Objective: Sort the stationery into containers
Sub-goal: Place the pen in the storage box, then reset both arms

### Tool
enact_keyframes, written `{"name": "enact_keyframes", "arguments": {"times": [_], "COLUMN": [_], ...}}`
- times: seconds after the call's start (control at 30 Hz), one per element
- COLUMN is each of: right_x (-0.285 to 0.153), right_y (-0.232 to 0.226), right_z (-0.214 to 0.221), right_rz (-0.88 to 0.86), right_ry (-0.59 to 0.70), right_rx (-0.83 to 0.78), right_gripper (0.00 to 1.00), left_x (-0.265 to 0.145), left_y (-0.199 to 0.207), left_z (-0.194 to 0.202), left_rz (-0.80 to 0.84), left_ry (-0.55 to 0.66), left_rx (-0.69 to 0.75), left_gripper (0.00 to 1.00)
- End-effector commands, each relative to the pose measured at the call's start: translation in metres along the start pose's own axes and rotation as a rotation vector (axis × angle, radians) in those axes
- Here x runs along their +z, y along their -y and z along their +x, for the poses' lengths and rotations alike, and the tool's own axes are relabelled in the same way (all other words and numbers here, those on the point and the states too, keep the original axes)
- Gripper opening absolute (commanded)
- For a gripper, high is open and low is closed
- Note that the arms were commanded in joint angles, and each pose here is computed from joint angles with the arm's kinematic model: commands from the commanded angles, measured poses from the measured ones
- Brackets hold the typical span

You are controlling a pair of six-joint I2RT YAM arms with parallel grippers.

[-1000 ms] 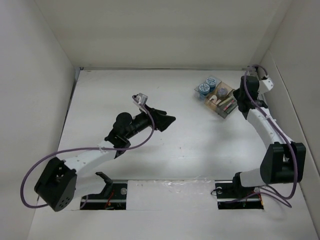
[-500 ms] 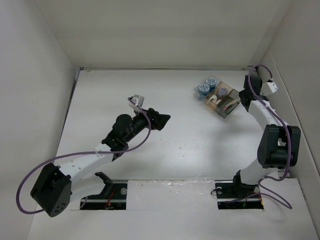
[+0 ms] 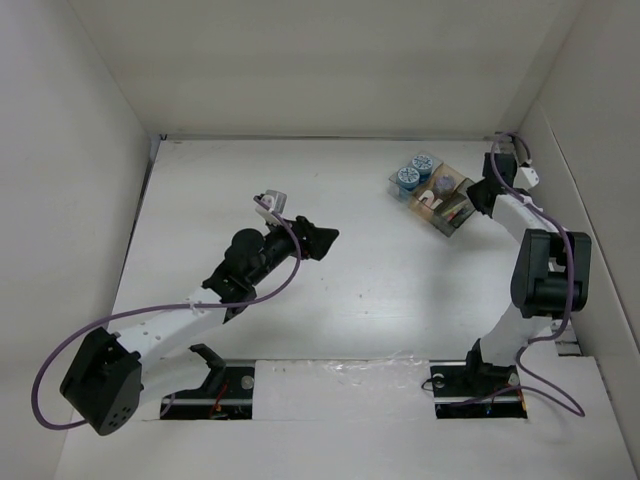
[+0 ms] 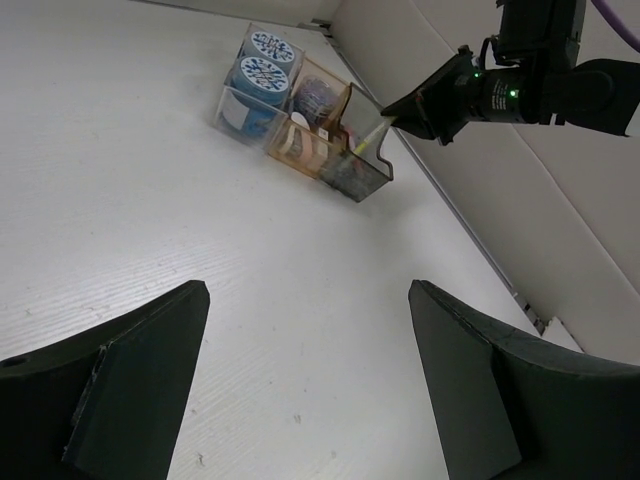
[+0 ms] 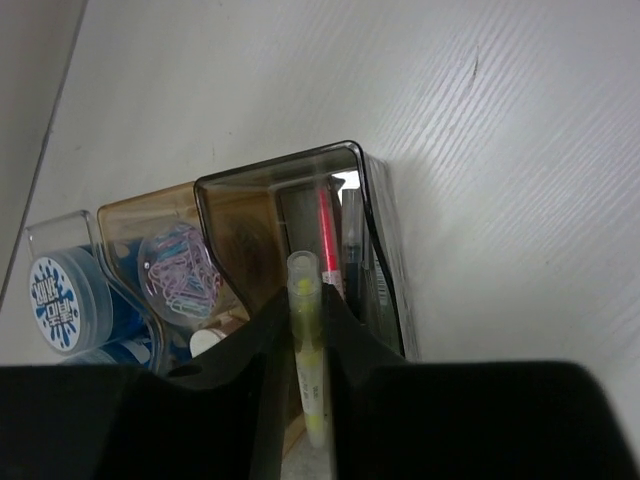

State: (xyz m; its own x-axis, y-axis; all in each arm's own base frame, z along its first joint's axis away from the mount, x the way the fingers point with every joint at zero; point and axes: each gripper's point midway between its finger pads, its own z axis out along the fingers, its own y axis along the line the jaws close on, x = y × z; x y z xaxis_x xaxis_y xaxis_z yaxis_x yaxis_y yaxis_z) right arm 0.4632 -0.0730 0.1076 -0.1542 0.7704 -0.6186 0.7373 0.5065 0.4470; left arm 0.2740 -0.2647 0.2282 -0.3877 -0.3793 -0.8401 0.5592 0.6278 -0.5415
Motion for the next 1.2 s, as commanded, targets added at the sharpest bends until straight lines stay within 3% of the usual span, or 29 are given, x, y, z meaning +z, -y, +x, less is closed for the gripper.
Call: {"name": "enact_keyframes", "arguments": {"times": [0.0, 0.17, 0.2, 0.33, 0.5, 0.6, 0.7, 0.73, 0.8, 1.03, 1.17], "right_x": [-0.005, -0.008, -0.012, -0.027, -0.069, -0.114, -0.155, -0.167, -0.18, -0.214, -0.209], "right_y": [-0.028, -0.029, -0.028, -0.031, -0.044, -0.058, -0.072, -0.072, -0.074, -0.062, -0.051], "right_z": [-0.02, -0.024, -0.025, -0.036, -0.055, -0.056, -0.024, -0.003, 0.019, 0.135, 0.161], "right_rz": [-0.088, -0.1, -0.104, -0.122, -0.21, -0.34, -0.472, -0.498, -0.534, -0.655, -0.622], "right_ry": [0.031, 0.032, 0.035, 0.061, 0.106, 0.154, 0.139, 0.118, 0.084, -0.172, -0.209], "right_rx": [0.041, 0.049, 0.051, 0.061, 0.083, 0.096, 0.044, 0.008, -0.035, -0.257, -0.314], "right_gripper": [0.26, 0.6, 0.72, 0.87, 0.89, 0.92, 1.0, 1.0, 1.0, 1.0, 1.0], "left_x": [-0.006, -0.006, -0.006, -0.007, -0.013, -0.024, -0.037, -0.037, -0.04, -0.036, -0.033], "left_y": [0.005, 0.005, 0.005, 0.005, 0.004, 0.007, 0.01, 0.009, 0.006, -0.009, -0.023], "left_z": [-0.013, -0.013, -0.013, -0.017, -0.019, -0.03, -0.039, -0.036, -0.038, -0.04, -0.035], "left_rz": [0.015, 0.015, 0.015, 0.012, 0.003, 0.024, 0.042, 0.044, 0.026, -0.054, -0.125], "left_ry": [0.054, 0.054, 0.054, 0.067, 0.088, 0.161, 0.225, 0.224, 0.241, 0.259, 0.246], "left_rx": [0.015, 0.015, 0.015, 0.015, 0.004, 0.006, -0.013, -0.03, -0.051, -0.089, -0.1], "left_gripper": [0.79, 0.8, 0.8, 0.8, 0.8, 0.81, 0.86, 0.93, 0.99, 0.99, 0.98]}}
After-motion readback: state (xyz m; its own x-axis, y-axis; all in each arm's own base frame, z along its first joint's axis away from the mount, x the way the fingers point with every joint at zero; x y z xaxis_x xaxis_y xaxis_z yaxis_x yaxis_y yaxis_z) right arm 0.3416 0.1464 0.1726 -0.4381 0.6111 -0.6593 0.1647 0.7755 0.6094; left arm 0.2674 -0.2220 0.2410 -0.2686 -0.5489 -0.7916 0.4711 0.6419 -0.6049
